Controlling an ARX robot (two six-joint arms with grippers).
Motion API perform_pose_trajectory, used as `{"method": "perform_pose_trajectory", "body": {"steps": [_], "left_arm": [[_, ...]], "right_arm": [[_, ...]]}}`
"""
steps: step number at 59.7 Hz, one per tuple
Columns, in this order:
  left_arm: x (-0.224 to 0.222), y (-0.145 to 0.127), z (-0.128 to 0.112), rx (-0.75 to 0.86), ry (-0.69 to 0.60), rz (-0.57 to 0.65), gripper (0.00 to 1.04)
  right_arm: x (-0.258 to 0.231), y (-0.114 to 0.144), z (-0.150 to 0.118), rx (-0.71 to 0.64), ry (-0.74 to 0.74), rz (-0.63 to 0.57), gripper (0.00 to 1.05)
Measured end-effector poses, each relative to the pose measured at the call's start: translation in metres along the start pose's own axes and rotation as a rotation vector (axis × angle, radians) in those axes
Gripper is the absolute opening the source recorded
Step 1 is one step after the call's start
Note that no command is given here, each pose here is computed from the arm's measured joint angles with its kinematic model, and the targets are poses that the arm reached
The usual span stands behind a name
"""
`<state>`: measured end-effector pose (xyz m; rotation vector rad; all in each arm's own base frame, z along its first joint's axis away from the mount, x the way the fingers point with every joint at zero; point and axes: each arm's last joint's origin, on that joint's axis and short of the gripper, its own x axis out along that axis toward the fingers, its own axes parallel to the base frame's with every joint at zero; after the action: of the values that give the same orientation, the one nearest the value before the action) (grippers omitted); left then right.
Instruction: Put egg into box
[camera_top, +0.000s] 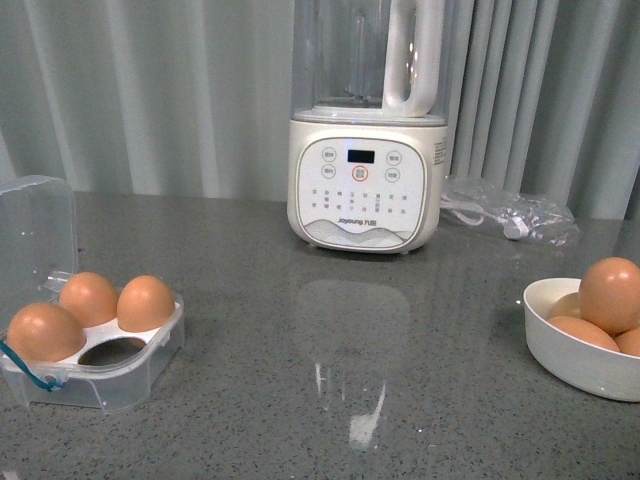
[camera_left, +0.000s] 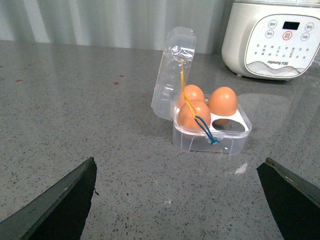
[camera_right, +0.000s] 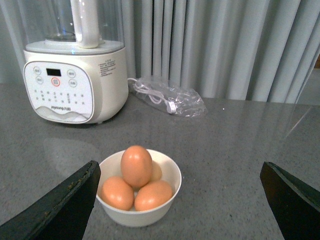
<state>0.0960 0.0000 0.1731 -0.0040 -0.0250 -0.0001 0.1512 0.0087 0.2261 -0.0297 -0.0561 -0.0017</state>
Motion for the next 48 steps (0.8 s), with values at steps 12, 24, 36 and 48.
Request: {"method": "perform_pose_trajectory", "body": {"steps": [12, 24, 36, 48], "left_arm": [[0.000, 0.000, 0.000, 0.000, 0.000, 0.000, 0.98], [0.000, 0.000, 0.000, 0.000, 0.000, 0.000, 0.98], [0.000, 0.000, 0.000, 0.000, 0.000, 0.000, 0.98], [0.000, 0.000, 0.000, 0.000, 0.000, 0.000, 0.98]], "right_arm": [[0.057, -0.012, 0.015, 0.059, 0.097, 0.007, 0.98], [0.105, -0.012, 0.023, 0.122, 0.201, 0.032, 0.98], [0.131, -0.003, 0.014, 0.114, 0.304, 0.062, 0.98], [0.146, 0.005, -0.007, 0.082, 0.383, 0.101, 0.98]]}}
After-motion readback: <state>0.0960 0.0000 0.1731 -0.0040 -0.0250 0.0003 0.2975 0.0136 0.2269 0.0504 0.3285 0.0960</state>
